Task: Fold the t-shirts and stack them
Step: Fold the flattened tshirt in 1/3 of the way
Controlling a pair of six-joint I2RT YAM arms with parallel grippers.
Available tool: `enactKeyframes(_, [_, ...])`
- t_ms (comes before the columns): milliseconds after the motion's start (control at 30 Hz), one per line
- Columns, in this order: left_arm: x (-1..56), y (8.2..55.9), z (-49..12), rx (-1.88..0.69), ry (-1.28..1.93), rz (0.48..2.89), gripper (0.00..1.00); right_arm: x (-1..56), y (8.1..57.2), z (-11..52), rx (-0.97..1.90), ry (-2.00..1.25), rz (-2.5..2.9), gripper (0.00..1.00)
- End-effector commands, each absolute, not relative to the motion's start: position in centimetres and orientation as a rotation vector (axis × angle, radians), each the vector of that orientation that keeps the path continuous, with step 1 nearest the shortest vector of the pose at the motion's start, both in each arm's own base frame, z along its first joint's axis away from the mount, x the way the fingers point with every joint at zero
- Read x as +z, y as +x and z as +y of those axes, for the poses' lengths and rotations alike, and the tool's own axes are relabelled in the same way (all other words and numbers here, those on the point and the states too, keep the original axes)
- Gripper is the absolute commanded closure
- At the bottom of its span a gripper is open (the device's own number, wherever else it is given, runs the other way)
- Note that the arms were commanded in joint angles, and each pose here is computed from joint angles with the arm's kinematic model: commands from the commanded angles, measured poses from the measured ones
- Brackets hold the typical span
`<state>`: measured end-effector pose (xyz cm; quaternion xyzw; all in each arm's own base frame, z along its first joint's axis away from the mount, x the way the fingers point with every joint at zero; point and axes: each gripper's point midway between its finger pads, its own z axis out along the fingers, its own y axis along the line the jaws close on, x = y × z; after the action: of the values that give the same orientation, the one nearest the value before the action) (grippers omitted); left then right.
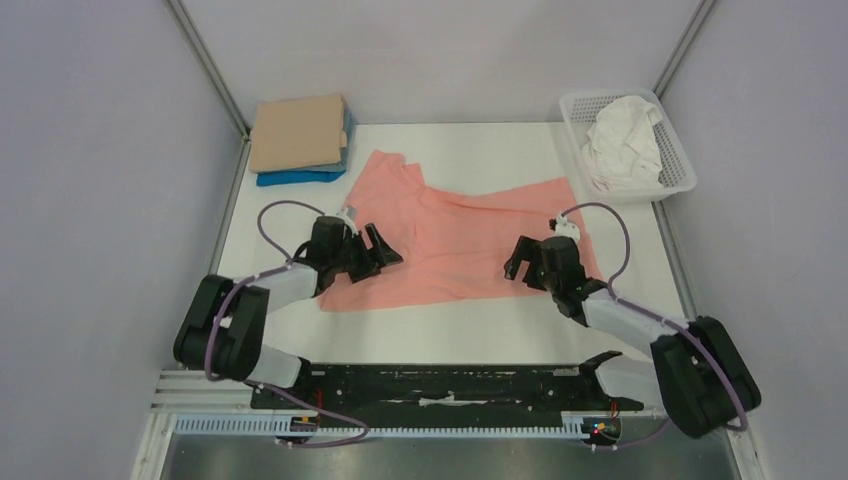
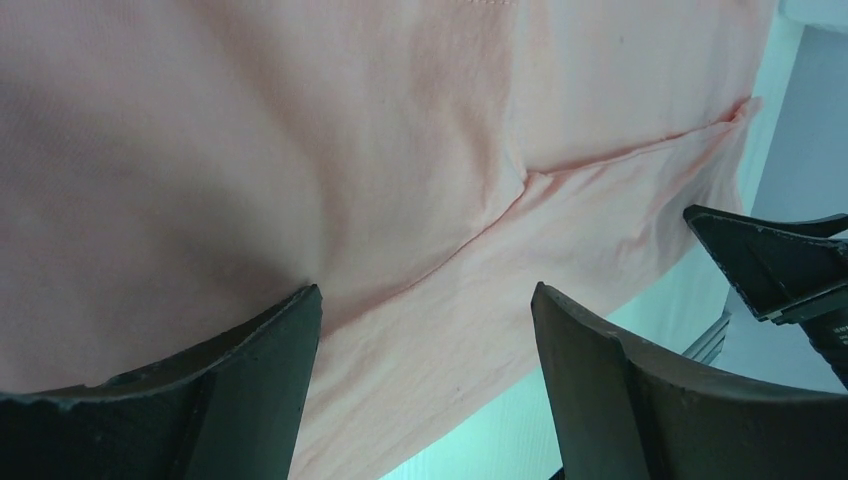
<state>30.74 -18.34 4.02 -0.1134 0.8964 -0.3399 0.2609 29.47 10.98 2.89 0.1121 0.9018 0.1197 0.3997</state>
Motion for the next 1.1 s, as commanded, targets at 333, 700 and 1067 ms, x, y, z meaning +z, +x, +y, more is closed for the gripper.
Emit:
enactKeyframes(333, [1.8,19.1,-13.0,-0.739,-0.538,2.486,0.14,-1.7,14.9,11.6,0.497,0.382,2.504,0.02])
enactKeyframes(700, [6.9,19.7,-13.4,-0.796,-0.421,2.372,0.14,3.0,16.6,11.9,0.448,0.260,2.426,0.02])
enactKeyframes(1067, [18.3,27.5,-13.7,-0.740,-0.400,2.140,0.14,20.5,26.6,13.8,0.509,0.298,1.871,0.02])
